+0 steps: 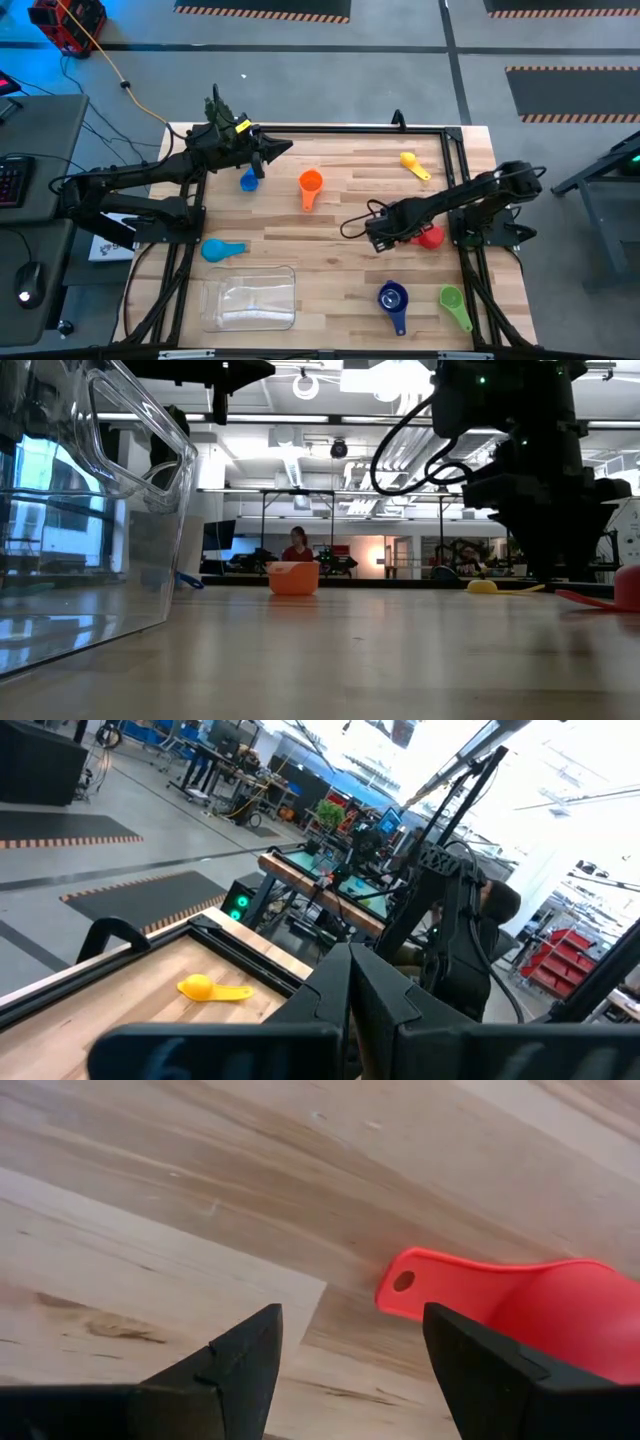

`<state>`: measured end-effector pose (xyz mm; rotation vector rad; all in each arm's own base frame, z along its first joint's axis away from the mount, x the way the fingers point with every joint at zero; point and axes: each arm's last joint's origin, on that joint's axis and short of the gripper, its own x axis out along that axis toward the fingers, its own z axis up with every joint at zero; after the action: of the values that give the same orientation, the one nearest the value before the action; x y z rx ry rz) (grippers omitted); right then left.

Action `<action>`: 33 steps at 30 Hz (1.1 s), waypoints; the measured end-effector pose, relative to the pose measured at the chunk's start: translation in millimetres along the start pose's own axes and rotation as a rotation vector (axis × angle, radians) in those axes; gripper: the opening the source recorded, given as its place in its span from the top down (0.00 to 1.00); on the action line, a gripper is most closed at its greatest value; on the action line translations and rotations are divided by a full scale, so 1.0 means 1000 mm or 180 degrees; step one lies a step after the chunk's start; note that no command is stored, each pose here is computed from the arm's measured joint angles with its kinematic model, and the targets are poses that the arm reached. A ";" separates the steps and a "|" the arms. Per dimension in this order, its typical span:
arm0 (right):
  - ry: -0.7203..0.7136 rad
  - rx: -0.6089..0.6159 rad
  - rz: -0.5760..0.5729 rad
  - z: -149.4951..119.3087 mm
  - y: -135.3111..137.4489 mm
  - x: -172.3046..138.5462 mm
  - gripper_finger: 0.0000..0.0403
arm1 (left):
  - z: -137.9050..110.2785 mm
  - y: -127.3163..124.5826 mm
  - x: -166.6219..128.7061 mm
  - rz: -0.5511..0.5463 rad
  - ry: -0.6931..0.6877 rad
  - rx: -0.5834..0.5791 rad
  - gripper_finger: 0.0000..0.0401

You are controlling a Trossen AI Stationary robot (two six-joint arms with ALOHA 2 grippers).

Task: Nest measuring cups in basket
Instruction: Move the dark blue measuring cup to the center of the table

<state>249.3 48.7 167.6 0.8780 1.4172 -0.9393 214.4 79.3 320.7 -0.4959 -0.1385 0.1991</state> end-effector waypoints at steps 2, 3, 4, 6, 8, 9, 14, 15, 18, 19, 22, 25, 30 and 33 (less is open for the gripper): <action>0.0000 -0.0002 0.0023 0.000 0.000 -0.001 0.42 | 0.000 0.000 0.000 0.0006 0.0010 -0.0002 1.00; 0.0031 -0.0023 0.0070 0.000 0.001 -0.002 0.42 | 0.000 0.000 0.000 0.0006 0.0010 -0.0002 1.00; 0.0097 -0.0127 0.0149 -0.001 0.002 -0.002 0.42 | 0.000 0.000 0.000 0.0006 0.0010 -0.0002 1.00; 0.0258 -0.0472 0.0391 -0.005 0.006 -0.009 0.42 | 0.000 0.000 0.000 0.0006 0.0010 -0.0002 1.00; 0.0237 -0.0794 0.0625 -0.013 0.010 -0.025 0.42 | 0.000 0.000 0.000 0.0006 0.0011 -0.0002 1.00; 0.0186 -0.0926 0.0752 -0.018 0.011 -0.035 0.42 | 0.000 0.000 0.000 0.0006 0.0011 -0.0002 1.00; -0.0078 -0.1154 0.1360 -0.052 0.007 -0.083 0.57 | -0.001 0.000 0.000 0.0012 0.0018 -0.0003 1.00; -0.0030 -0.1151 0.1425 -0.061 0.007 -0.085 0.62 | -0.001 0.000 0.000 0.0012 0.0019 -0.0003 1.00; 0.0218 -0.1111 0.1613 -0.091 0.012 -0.080 0.84 | -0.001 0.000 0.000 0.0013 0.0021 0.0032 1.00; 0.0281 -0.1084 0.1689 -0.099 0.016 -0.078 0.92 | -0.001 0.000 0.000 0.0013 0.0021 0.0066 1.00; 0.0416 -0.0966 0.1857 -0.117 0.031 -0.069 0.95 | -0.001 0.000 0.000 0.0013 0.0020 0.0098 1.00; 0.0551 -0.0868 0.1693 -0.126 0.041 -0.052 0.96 | -0.001 0.000 0.000 0.0021 0.0016 0.0100 1.00; 0.0502 -0.0670 0.1384 -0.119 0.052 -0.027 0.98 | -0.001 0.001 0.000 0.0028 0.0011 0.0104 1.00; 0.0466 -0.0660 0.1207 -0.113 0.054 -0.017 1.00 | -0.001 0.001 0.000 0.0028 0.0011 0.0106 1.00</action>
<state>254.8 174.1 183.0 1.0275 1.3783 -0.4419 214.4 79.5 320.0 -0.4638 -0.1292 0.2090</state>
